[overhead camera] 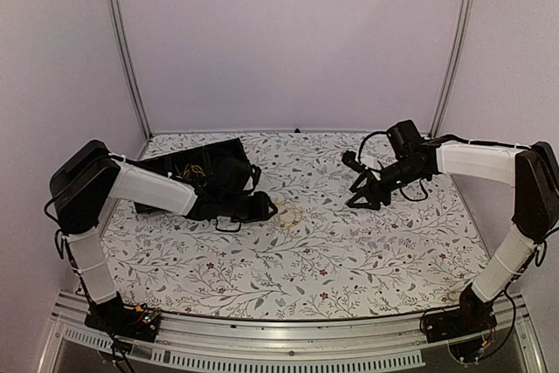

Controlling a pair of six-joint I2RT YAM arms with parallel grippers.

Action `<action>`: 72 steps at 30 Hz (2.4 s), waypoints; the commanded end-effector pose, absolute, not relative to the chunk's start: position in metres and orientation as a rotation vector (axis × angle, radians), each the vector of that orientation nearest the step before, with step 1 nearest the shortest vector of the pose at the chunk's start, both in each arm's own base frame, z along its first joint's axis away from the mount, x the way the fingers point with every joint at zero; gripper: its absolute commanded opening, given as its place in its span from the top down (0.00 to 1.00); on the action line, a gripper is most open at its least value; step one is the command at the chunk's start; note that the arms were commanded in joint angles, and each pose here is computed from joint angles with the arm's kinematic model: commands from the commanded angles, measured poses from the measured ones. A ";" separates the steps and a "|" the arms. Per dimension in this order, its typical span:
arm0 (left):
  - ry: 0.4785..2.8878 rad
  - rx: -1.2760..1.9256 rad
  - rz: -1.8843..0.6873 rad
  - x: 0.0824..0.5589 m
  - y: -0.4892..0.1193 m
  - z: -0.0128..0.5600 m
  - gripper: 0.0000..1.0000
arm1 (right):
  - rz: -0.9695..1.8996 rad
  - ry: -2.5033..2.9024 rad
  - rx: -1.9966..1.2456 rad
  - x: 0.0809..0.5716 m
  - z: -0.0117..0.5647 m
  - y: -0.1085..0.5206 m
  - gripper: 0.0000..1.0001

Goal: Untangle the cables

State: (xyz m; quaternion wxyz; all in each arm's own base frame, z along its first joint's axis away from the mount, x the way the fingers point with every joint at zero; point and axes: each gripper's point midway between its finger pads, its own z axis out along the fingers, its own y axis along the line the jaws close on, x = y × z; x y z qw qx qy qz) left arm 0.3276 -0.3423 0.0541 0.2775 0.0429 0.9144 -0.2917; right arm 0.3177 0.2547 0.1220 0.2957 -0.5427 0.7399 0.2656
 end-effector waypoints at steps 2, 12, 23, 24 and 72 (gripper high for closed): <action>2.411 0.098 -0.907 0.343 -0.374 0.061 0.76 | 0.687 1.964 -1.460 0.322 0.124 0.256 0.41; 2.241 0.258 -1.000 0.345 -0.396 0.114 1.00 | 0.706 1.937 -1.452 0.323 0.137 0.260 0.42; 1.754 0.780 -1.111 0.284 -0.446 0.247 1.00 | 0.719 1.801 -1.309 0.321 0.236 0.261 0.36; 1.728 0.800 -1.104 0.280 -0.448 0.253 1.00 | 0.734 1.786 -1.314 0.316 0.245 0.260 0.35; 1.780 0.500 -1.000 0.356 -0.486 0.140 0.94 | 0.957 1.386 -1.370 0.239 0.401 0.275 1.00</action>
